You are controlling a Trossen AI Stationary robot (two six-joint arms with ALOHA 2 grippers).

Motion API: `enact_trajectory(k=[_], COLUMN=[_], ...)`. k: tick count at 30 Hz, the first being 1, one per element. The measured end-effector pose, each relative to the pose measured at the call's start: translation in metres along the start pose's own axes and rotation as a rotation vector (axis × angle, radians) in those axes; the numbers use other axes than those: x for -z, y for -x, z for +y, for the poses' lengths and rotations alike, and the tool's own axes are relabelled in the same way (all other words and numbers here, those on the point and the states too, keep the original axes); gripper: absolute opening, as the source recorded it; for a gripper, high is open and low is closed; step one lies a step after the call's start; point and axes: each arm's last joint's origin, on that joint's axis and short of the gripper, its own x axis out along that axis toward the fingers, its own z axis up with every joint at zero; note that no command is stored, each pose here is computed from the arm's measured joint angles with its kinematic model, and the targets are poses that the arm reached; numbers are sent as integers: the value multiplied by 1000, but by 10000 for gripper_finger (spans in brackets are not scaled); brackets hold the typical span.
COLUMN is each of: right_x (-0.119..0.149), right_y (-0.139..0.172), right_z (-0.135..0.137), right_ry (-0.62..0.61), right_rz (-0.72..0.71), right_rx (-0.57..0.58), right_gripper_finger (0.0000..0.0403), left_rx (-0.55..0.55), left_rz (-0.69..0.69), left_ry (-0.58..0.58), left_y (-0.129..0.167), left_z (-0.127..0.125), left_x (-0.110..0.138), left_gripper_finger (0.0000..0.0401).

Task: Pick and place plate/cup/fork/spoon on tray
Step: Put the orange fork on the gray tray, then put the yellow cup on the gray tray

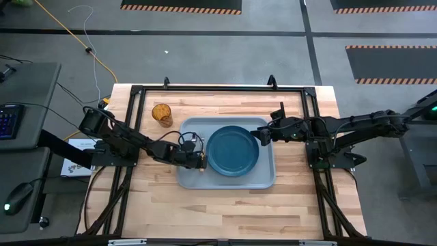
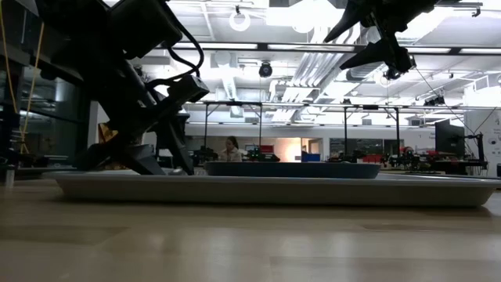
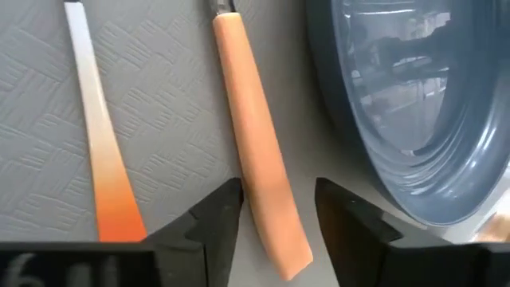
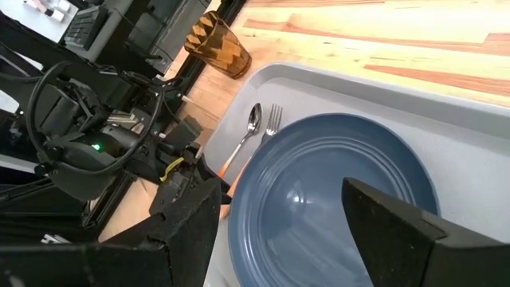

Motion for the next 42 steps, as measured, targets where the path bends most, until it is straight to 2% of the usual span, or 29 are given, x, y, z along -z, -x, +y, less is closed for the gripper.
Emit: enact_trajectory(k=[7,11,15,19,24,28,31,35,38,42], right_x=[0,0,0,0,-1,-4,-7,-10,-11,-11], right_y=[0,0,0,0,0,-1,-2,-3,-3,-4], right_z=[0,0,0,0,-1,-1,-1,-2,-3,-3], right_ry=[1,1,1,0,-4,-14,-28,-40,-43,-45], right_rz=[1,1,1,0,-4,-13,-23,-23,-14,-1], right_rx=[2,3,3,1,2,0,-14,-25,-29,-35], right_gripper_finger=[254,254,254,254,254,254,254,254,254,254], left_rx=[-59,-37,67,230,450,513,479,331,176,63], left_rz=[2,-15,-33,-70,-259,-399,-486,-545,-534,-420], left_ry=[-65,-77,-84,-82,-137,-218,-338,-537,-656,-735], left_y=[19,41,64,97,151,191,222,263,283,294], left_z=[5,2,-6,-15,-18,-21,-28,-42,-49,-53], left_x=[-7,-13,-18,-31,-58,-81,-97,-117,-131,-150], left_gripper_finger=[180,183,184,184,184,184,184,184,184,184])
